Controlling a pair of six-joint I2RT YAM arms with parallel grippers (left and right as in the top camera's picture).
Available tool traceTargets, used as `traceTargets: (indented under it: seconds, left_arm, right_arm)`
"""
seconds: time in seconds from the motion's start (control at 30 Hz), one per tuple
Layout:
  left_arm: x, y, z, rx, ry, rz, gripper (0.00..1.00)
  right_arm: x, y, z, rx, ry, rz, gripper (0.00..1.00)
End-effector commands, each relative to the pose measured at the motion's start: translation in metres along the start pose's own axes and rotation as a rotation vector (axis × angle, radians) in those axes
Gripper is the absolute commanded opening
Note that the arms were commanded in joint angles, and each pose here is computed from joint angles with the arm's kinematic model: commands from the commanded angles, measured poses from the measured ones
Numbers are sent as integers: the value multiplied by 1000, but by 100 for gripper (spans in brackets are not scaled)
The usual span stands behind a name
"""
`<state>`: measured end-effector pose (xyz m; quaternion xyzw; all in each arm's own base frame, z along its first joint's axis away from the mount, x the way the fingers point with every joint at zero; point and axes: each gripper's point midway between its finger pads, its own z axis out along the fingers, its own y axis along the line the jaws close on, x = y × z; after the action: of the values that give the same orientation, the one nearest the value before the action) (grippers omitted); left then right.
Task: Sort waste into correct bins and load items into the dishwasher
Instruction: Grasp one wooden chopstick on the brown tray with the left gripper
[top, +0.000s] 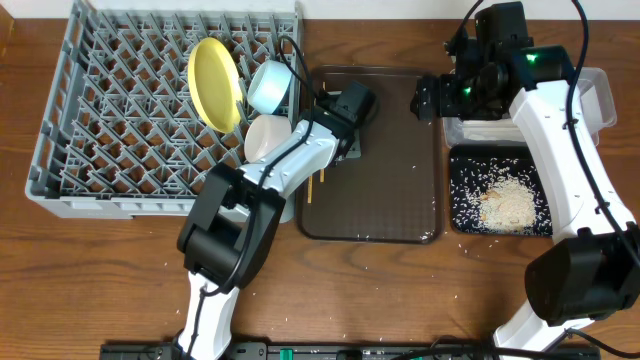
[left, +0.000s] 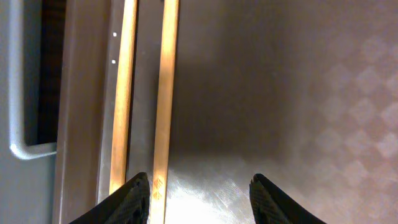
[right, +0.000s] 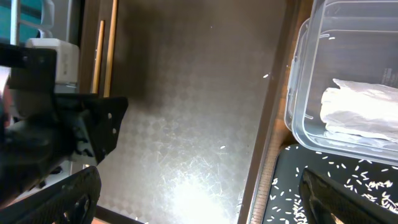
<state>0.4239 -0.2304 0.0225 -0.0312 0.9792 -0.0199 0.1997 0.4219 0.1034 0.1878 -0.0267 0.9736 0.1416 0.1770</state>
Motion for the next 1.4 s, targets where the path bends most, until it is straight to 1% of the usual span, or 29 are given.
traceTargets:
  seconds: [0.0,0.27,0.3,0.4,0.5,0.57,0.7,0.8,0.87,1.0,1.03,1.13,1.2,1.27,1.37]
  left_arm:
    - [8,10,20,-58,20,24,54]
    - [16,11,28,-58,49,23,54]
    - [18,8,28,-41,61,22,50]
    - [27,-5,28,37,113,18,28]
    - [34,-16,26,90,150,19,19]
    - [36,-17,26,89,156,12,8]
    - [35,-18,23,93,152,2,7]
    - [23,-22,7,114,120,-2,8]
    - [8,-27,-12,142,78,-4,7]
    - [-28,-29,-68,196,-56,2,8]
    - [-45,-21,-96,187,-135,26,7]
    - [-67,7,-135,98,-255,41,7]
    - [-76,30,-155,17,-308,74,8]
    - [-79,60,-165,-97,-322,90,7]
    - [-72,107,-164,-269,-267,108,8]
  right_arm:
    - [1,4,-1,-2,-2,-17,99]
    - [1,4,-1,-2,-2,-18,99]
    - [1,4,-1,-2,-2,-18,99]
    - [0,4,-1,-1,-3,-18,99]
    - [1,4,-1,-2,-2,-17,99]
    - [1,4,-1,-2,-2,-17,99]
    - [1,4,-1,-2,-2,-17,99]
    - [1,4,-1,-2,-2,-17,99]
    - [1,4,-1,-2,-2,-17,99]
    - [1,4,-1,-2,-2,-17,99]
    - [1,4,-1,-2,-2,-18,99]
    - [1,4,-1,-2,-2,-18,99]
    - [1,4,-1,-2,-2,-17,99]
    - [1,4,-1,-2,-2,-18,99]
    - [1,4,-1,-2,-2,-17,99]
